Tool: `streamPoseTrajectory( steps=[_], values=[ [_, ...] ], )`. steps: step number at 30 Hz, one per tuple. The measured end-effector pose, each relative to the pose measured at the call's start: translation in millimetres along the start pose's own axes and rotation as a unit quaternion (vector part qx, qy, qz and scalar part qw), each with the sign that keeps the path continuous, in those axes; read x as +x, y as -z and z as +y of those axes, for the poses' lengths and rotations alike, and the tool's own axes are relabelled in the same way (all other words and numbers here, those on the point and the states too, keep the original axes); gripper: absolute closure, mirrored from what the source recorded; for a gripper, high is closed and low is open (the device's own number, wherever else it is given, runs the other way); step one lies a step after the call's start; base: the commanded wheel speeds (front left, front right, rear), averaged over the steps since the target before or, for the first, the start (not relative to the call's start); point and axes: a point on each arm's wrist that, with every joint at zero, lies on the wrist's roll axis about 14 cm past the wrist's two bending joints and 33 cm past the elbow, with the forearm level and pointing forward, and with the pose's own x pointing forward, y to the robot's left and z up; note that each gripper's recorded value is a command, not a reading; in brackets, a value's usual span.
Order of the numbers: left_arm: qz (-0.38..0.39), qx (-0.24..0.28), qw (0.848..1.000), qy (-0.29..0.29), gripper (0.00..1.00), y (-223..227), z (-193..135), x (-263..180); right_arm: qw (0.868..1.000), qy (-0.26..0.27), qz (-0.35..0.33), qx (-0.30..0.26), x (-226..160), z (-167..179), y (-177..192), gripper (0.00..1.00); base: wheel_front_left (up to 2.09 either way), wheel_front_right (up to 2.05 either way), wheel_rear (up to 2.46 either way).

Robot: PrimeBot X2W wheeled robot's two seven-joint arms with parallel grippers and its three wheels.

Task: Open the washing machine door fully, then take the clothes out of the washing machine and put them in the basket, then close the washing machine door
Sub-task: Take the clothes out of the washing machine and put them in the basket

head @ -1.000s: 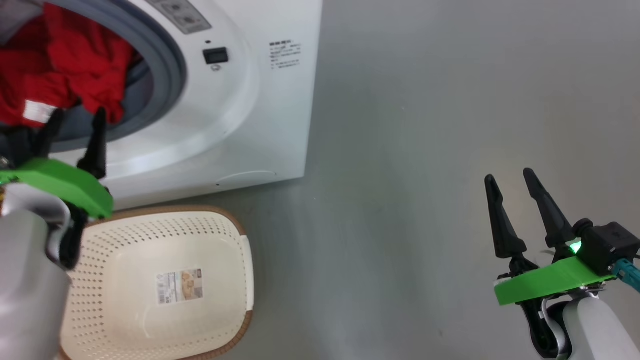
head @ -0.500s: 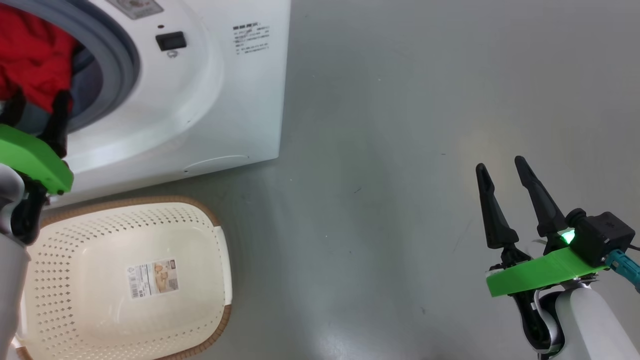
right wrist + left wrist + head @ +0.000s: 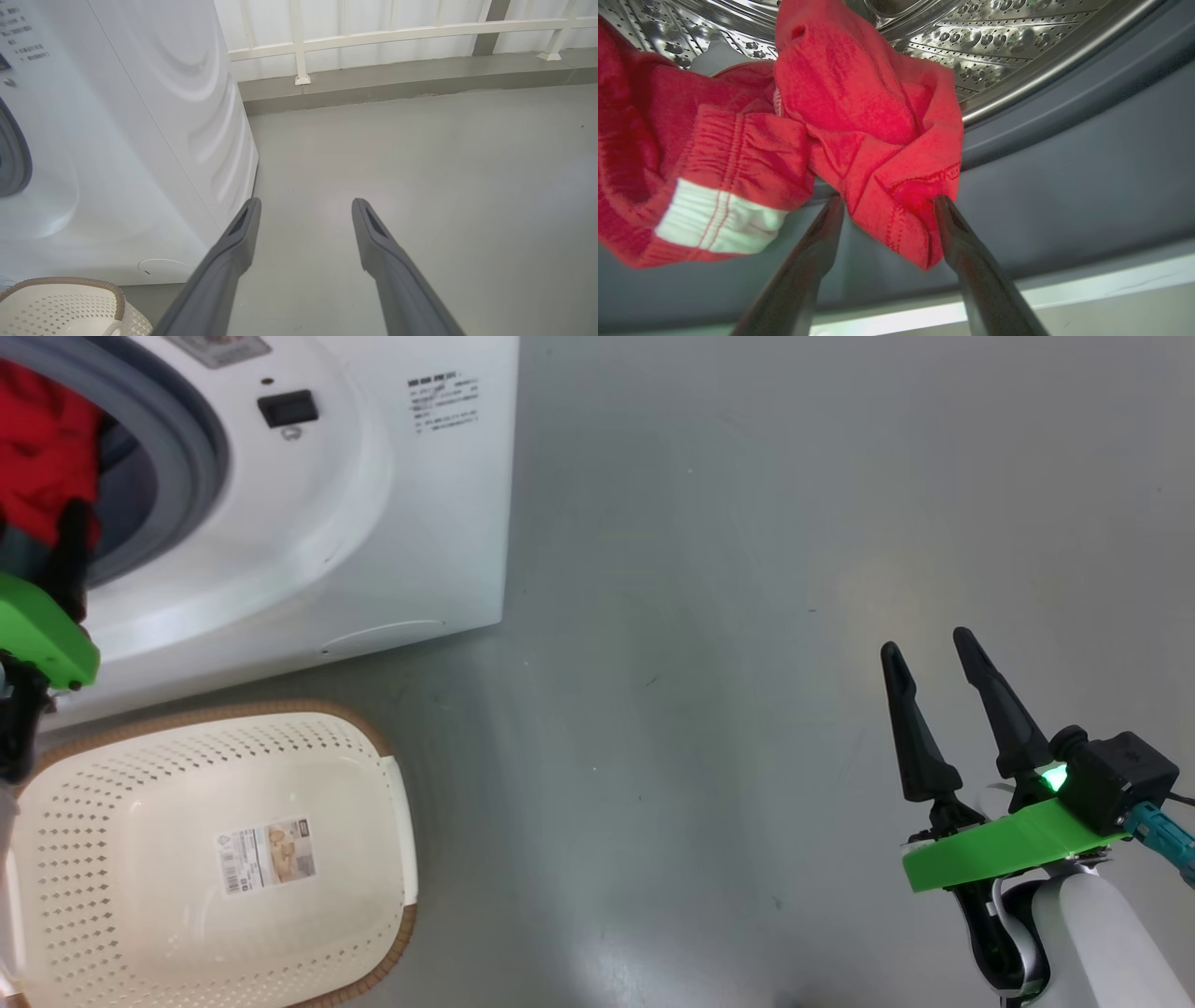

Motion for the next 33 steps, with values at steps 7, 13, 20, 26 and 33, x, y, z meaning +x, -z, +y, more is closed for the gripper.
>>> streamPoseTrajectory(
  steps=[7, 13, 20, 26, 33],
  values=[
    [0.002, -0.001, 1.0, -0.005, 0.0, 0.9, 5.6, 7.1, 1.0, 0.007, 0.004, -0.002, -0.7, -4.5, 2.8, 0.0, 0.0, 0.0, 0.0],
    [0.004, -0.004, 1.0, -0.002, 0.29, 4.9, 3.5, 9.4, 1.0, 0.008, 0.006, -0.001, -0.3, -4.3, 4.5, 0.0, 0.0, 0.0, 0.0],
    [-0.013, -0.001, 1.0, 0.009, 0.94, -1.1, -2.9, 8.8, 1.0, 0.006, 0.005, 0.001, 0.6, -2.7, 4.4, 0.0, 0.0, 0.0, 0.0],
    [-0.062, -0.011, 0.998, 0.017, 1.0, -25.0, -8.5, 1.1, 1.0, 0.001, -0.002, 0.003, 0.5, 0.9, -0.7, 0.0, 0.0, 0.0, 0.0],
    [-0.151, -0.087, 0.985, 0.012, 1.0, -77.9, -5.7, -21.9, 1.0, -0.013, -0.018, 0.008, 1.0, 10.2, -11.9, 0.0, 0.0, 0.0, 0.0]
  ],
)
